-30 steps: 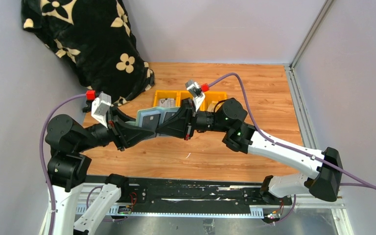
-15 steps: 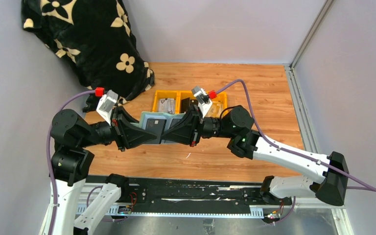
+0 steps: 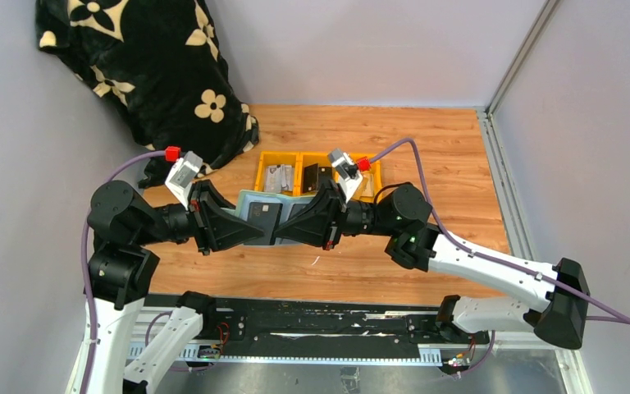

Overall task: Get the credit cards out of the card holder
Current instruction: Remove the credit card from the card holder.

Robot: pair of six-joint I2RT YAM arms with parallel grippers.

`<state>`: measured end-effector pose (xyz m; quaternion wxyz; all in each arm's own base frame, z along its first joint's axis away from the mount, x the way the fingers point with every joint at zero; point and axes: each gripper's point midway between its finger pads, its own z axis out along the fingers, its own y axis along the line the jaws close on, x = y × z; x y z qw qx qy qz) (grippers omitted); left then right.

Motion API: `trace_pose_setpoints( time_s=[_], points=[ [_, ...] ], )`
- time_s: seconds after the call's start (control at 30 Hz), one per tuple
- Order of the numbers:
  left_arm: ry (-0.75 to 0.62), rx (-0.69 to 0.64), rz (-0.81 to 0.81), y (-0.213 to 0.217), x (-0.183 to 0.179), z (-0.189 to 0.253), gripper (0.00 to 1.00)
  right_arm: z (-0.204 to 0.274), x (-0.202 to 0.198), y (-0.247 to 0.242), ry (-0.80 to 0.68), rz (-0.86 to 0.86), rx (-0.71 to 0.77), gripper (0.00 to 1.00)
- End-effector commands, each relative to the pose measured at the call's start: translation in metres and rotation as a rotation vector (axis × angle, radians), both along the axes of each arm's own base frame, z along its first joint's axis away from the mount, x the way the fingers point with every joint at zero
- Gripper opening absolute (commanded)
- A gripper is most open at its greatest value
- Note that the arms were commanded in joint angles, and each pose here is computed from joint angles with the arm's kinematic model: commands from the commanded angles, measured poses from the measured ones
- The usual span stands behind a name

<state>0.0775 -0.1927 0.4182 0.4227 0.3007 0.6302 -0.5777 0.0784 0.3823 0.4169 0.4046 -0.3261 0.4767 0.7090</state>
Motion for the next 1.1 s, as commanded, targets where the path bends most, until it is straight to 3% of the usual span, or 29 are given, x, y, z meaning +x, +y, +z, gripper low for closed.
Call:
trace_pose_setpoints(
  time_s=[0.0,0.43,0.57,0.63,1.07],
  points=[
    [0.001,-0.006,-0.129,0.001,-0.033,0.01,0.16,0.003,0.017,-0.005,-0.002,-0.098,0.035,0.0],
    [-0.007,-0.008,-0.125,0.001,-0.033,0.013,0.15,-0.005,0.01,-0.007,-0.032,-0.067,-0.002,0.0],
    [0.001,-0.008,-0.124,0.001,-0.031,0.011,0.12,0.015,0.012,-0.005,-0.057,-0.078,0.024,0.31],
    [0.002,-0.008,-0.125,0.001,-0.031,0.011,0.11,0.026,0.019,-0.006,-0.07,-0.114,0.036,0.4],
    [-0.008,-0.016,-0.145,0.002,-0.039,0.015,0.08,0.04,0.034,0.003,-0.081,-0.096,0.016,0.38]
  ],
)
